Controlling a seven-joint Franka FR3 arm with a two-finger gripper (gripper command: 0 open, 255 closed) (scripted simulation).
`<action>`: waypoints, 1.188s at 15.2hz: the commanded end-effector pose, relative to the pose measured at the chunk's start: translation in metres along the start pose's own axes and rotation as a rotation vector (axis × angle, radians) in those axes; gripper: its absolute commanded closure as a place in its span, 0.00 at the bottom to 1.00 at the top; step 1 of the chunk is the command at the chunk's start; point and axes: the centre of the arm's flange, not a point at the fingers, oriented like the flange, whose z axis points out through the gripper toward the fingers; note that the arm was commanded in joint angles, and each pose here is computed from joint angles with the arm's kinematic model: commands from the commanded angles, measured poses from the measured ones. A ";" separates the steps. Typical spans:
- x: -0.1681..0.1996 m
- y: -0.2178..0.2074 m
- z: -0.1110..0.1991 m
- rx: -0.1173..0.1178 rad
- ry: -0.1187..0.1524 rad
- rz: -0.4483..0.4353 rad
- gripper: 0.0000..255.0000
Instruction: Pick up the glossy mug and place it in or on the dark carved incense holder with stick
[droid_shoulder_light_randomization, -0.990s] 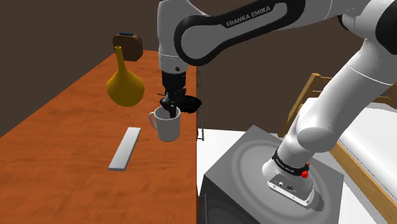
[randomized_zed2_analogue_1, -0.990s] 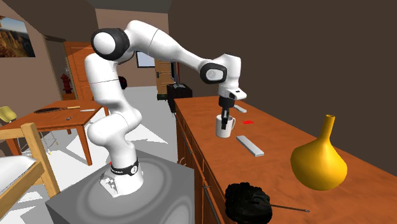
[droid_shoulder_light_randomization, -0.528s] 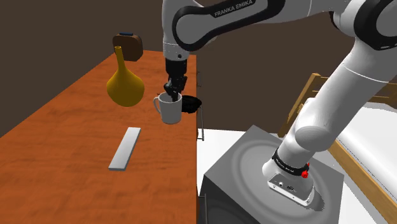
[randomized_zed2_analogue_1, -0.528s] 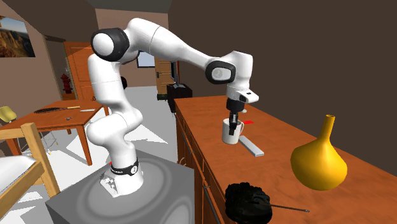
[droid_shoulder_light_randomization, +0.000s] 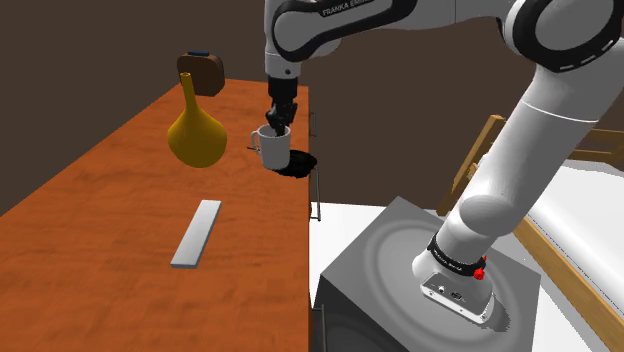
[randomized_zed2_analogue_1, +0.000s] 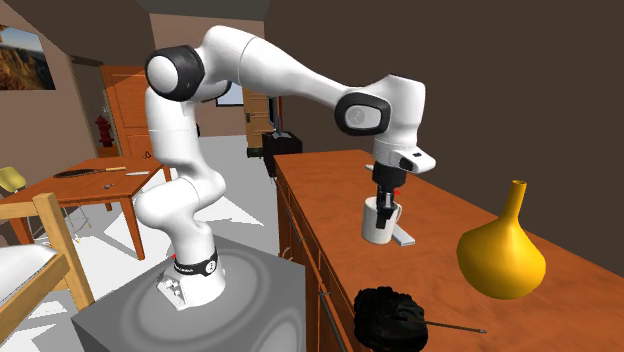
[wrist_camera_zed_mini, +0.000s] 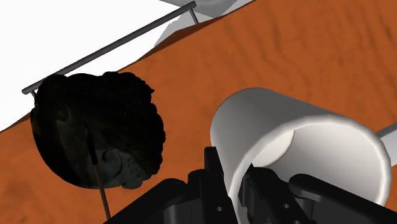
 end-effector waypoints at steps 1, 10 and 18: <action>0.014 0.024 -0.007 -0.001 0.000 -0.001 1.00; 0.064 0.130 -0.025 -0.001 0.000 -0.001 1.00; 0.075 0.152 0.008 -0.001 0.000 -0.001 1.00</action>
